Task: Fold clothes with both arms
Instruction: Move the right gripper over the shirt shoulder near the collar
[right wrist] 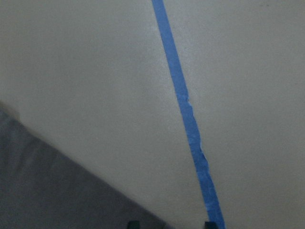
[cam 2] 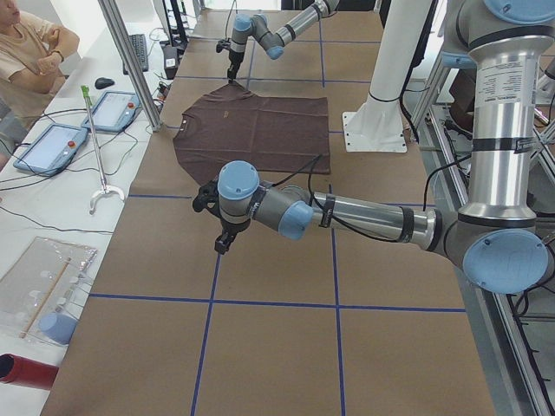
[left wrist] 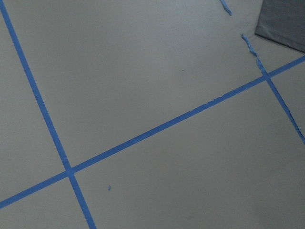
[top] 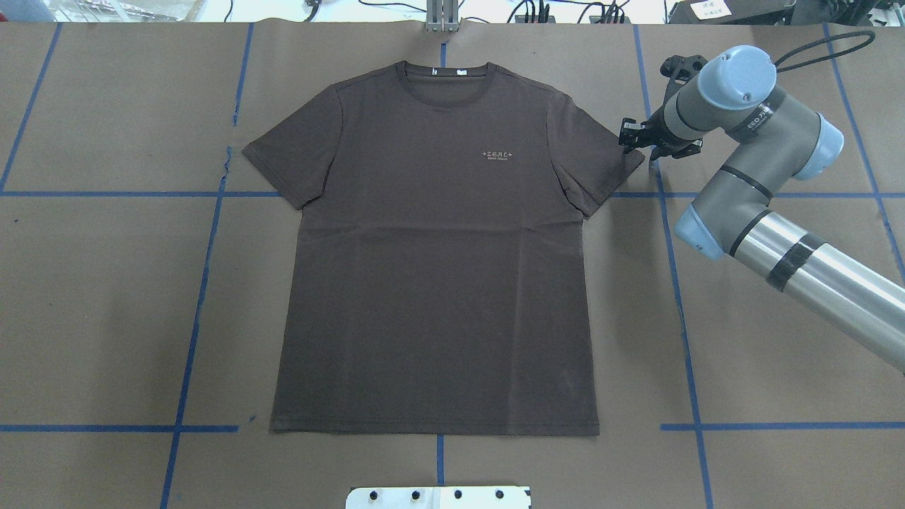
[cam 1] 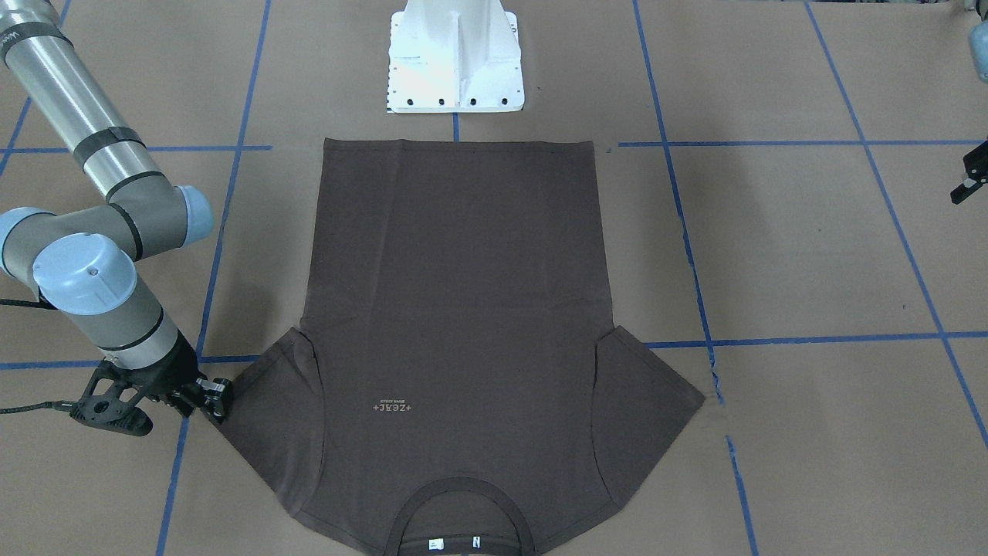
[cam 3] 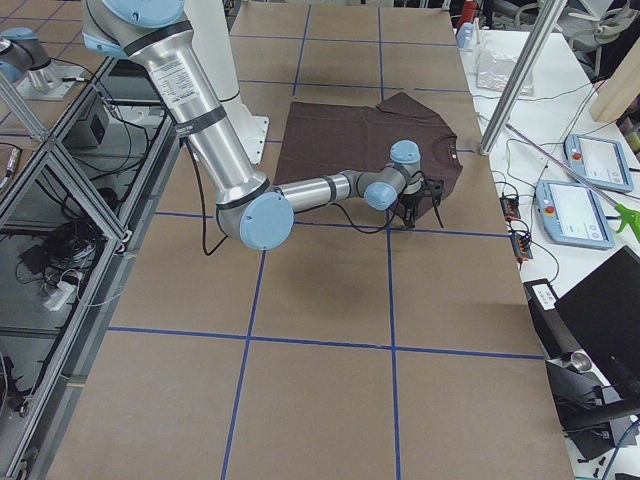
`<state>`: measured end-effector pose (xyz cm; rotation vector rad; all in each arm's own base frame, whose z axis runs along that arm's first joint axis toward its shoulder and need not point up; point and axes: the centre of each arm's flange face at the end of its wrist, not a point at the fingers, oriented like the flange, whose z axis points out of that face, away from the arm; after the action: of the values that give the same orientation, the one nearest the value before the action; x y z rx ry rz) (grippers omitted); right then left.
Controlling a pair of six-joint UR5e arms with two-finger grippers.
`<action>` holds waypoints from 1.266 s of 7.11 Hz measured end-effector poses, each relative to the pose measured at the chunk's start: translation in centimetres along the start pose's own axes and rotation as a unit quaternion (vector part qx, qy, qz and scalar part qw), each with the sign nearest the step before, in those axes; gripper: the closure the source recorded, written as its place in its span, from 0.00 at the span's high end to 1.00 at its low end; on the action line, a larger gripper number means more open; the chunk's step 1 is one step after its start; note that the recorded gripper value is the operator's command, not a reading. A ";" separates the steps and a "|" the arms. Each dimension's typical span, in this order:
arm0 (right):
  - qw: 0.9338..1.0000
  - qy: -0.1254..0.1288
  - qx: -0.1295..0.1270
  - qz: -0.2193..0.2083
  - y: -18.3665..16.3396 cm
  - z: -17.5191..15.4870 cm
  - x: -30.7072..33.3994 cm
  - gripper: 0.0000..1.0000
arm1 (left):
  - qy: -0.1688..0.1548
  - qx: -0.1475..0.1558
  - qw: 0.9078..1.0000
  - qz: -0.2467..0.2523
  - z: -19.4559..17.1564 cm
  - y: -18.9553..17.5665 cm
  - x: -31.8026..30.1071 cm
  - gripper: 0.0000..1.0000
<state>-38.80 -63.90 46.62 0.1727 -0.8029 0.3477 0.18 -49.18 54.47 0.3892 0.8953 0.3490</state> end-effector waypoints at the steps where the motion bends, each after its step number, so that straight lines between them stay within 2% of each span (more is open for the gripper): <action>1: 1.000 0.000 -0.001 -0.001 0.2 0.1 -0.1 0.00 | 0.000 0.001 1.000 0.001 -0.1 -0.1 0.1 1.00; 5: 1.000 -0.012 -0.004 -0.005 0.4 -0.8 -1.2 0.00 | 0.000 0.003 1.000 0.004 -0.3 -0.2 0.4 1.00; 7: 1.000 -0.028 -0.004 -0.006 0.7 -3.5 -6.2 0.00 | 0.002 0.007 1.000 0.008 -0.7 -0.4 0.8 1.00; 9: 1.000 -0.028 -0.007 0.011 1.6 -5.1 -12.9 0.00 | 0.003 0.009 1.000 0.011 -0.9 -0.5 1.1 1.00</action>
<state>-44.23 -64.06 33.76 0.1614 -0.8632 0.3594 0.20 -48.97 52.94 0.4157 0.9016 0.3634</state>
